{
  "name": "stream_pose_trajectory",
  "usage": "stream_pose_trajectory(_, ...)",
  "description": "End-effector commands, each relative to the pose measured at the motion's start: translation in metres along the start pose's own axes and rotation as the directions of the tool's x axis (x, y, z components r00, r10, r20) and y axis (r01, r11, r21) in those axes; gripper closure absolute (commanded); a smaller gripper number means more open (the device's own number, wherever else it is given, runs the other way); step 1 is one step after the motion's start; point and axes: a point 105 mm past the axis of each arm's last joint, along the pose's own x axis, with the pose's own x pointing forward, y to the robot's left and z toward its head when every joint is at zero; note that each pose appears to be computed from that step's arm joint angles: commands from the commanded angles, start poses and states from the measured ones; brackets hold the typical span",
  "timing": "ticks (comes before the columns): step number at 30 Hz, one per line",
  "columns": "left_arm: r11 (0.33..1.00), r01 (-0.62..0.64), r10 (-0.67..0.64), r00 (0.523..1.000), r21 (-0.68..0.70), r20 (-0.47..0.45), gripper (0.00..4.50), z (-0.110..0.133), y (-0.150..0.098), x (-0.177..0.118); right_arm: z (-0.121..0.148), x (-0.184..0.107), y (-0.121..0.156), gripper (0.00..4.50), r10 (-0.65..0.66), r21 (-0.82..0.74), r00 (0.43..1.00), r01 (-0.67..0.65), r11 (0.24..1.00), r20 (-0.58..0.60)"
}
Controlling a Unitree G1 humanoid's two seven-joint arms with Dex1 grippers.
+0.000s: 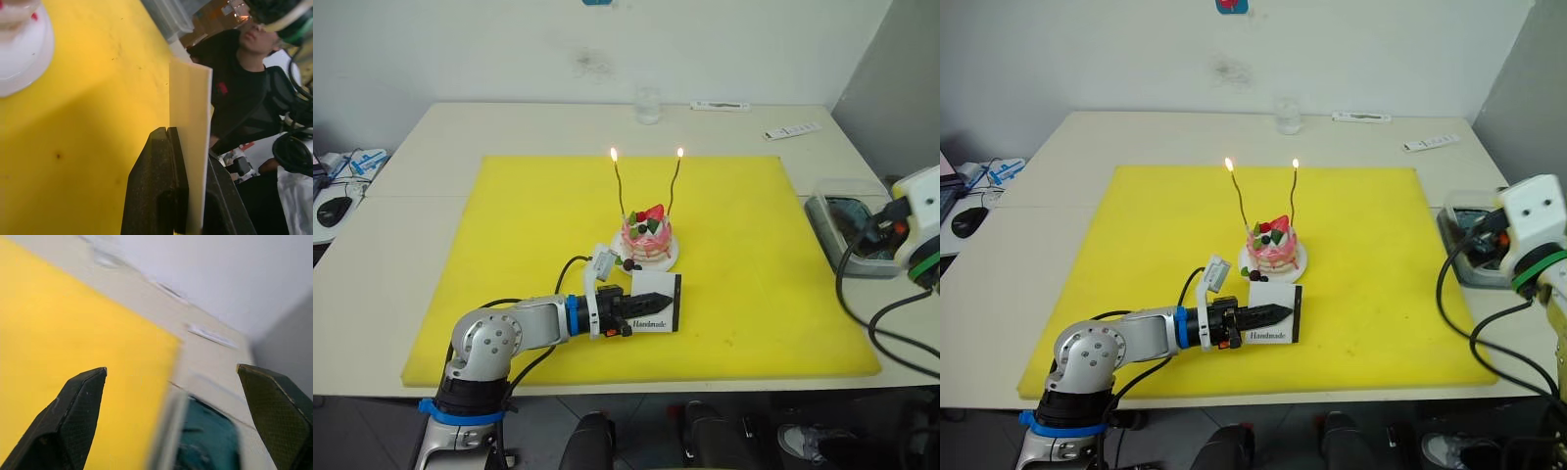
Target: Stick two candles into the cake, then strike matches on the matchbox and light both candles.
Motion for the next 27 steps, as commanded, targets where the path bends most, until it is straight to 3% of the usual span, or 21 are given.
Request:
stream_pose_trajectory(1,0.997,-0.032,0.033,0.999,0.063,-0.011,4.5,0.004,-0.006,0.003,0.022,-0.016,0.052,0.05,0.336,0.009,0.941,-0.336,0.942,0.039)
stream_pose_trajectory(5,0.985,-0.067,0.072,0.997,0.158,-0.023,3.44,0.007,-0.009,0.0,0.025,-0.025,0.087,0.0,0.566,-0.005,0.824,-0.566,0.824,-0.007)
stream_pose_trajectory(15,0.92,-0.132,0.159,0.986,0.37,-0.045,0.1,0.017,-0.014,-0.031,0.019,-0.011,0.103,0.0,0.671,-0.039,0.741,-0.67,0.741,0.006)
stream_pose_trajectory(24,0.81,-0.193,0.244,0.97,0.553,-0.019,0.04,0.037,-0.009,-0.079,0.013,-0.006,0.097,0.0,0.665,-0.097,0.747,-0.661,0.744,0.015)
stream_pose_trajectory(27,0.714,-0.244,0.318,0.948,0.657,0.006,0.04,0.047,0.002,-0.107,0.014,-0.009,0.084,0.0,0.647,-0.096,0.762,-0.644,0.759,0.011)
